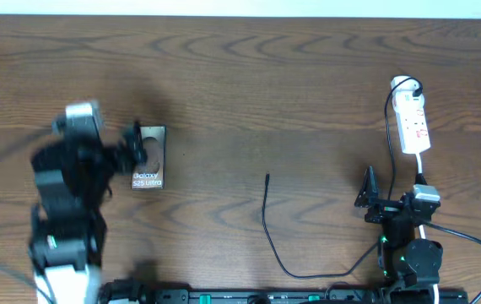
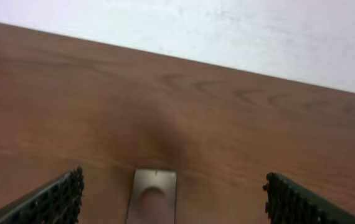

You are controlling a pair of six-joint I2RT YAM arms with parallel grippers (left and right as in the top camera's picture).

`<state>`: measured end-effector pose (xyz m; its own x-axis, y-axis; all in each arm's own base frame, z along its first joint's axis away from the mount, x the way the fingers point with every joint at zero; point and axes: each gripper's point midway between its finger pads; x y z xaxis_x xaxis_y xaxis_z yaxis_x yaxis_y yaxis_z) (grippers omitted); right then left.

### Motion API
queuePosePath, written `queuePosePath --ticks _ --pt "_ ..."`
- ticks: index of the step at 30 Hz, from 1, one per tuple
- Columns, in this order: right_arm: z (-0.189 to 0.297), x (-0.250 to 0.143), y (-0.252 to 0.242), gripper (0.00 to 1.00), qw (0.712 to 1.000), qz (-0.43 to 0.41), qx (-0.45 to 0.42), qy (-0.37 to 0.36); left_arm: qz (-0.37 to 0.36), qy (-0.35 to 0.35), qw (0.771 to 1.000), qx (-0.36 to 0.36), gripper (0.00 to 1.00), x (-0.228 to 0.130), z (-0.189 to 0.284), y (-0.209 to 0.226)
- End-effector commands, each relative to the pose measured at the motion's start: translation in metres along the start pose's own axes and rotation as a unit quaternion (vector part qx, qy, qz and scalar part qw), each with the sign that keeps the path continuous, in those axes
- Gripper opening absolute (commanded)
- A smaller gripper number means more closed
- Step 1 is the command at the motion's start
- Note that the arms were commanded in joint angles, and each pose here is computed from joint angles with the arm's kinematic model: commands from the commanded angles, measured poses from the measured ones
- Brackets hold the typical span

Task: Plug charger to phone and switch on socket
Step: 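Move the left gripper over the Galaxy phone and lower it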

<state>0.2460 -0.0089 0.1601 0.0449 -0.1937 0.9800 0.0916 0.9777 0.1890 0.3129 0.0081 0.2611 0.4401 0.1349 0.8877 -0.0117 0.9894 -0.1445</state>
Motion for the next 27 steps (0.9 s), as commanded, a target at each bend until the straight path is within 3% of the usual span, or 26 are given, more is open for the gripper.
queuePosePath --ticks 1,9,15,16,18,20,21,22,27 --pt "0.0 -0.001 0.002 0.99 1.0 0.007 0.004 0.001 -0.02 0.057 0.998 -0.015 0.91 0.025 -0.023 -0.004" --pt "0.0 -0.001 0.002 0.99 1.0 0.007 0.004 0.001 -0.04 0.244 0.969 -0.016 0.92 0.011 -0.067 0.004" --pt "0.0 -0.001 0.002 0.99 1.0 0.007 0.004 0.001 -0.022 0.317 0.948 -0.023 0.91 -0.026 -0.091 0.009" --pt "0.0 -0.001 0.002 0.99 1.0 0.007 0.004 0.001 -0.02 0.331 0.943 -0.022 0.89 -0.033 -0.093 0.01" --pt "0.0 -0.001 0.002 0.99 1.0 0.007 0.004 0.001 -0.016 0.35 0.937 -0.022 0.52 -0.044 -0.098 0.011" --pt "0.0 -0.001 0.002 0.99 1.0 0.007 0.004 0.001 -0.013 0.36 0.932 -0.022 0.47 -0.051 -0.103 0.013" --pt "0.0 -0.001 0.002 0.99 1.0 0.007 0.004 0.001 -0.012 0.365 0.93 -0.022 0.69 -0.055 -0.106 0.013" --pt "0.0 -0.001 0.002 0.99 1.0 0.007 0.004 0.001 -0.011 0.369 0.929 -0.022 0.98 -0.057 -0.108 0.014" --pt "0.0 -0.001 0.002 0.99 1.0 0.007 0.004 0.001 -0.008 0.384 0.923 -0.022 0.98 -0.065 -0.109 0.015"
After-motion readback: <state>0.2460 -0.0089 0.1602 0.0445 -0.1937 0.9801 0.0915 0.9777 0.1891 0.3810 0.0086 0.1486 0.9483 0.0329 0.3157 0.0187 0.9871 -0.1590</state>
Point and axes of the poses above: each gripper's point midway between its finger pads, its own z axis back along the fingers, its own y axis along the line the jaws close on, x = y × z, and after that the axes turned 3 degrees about -z, right-handed
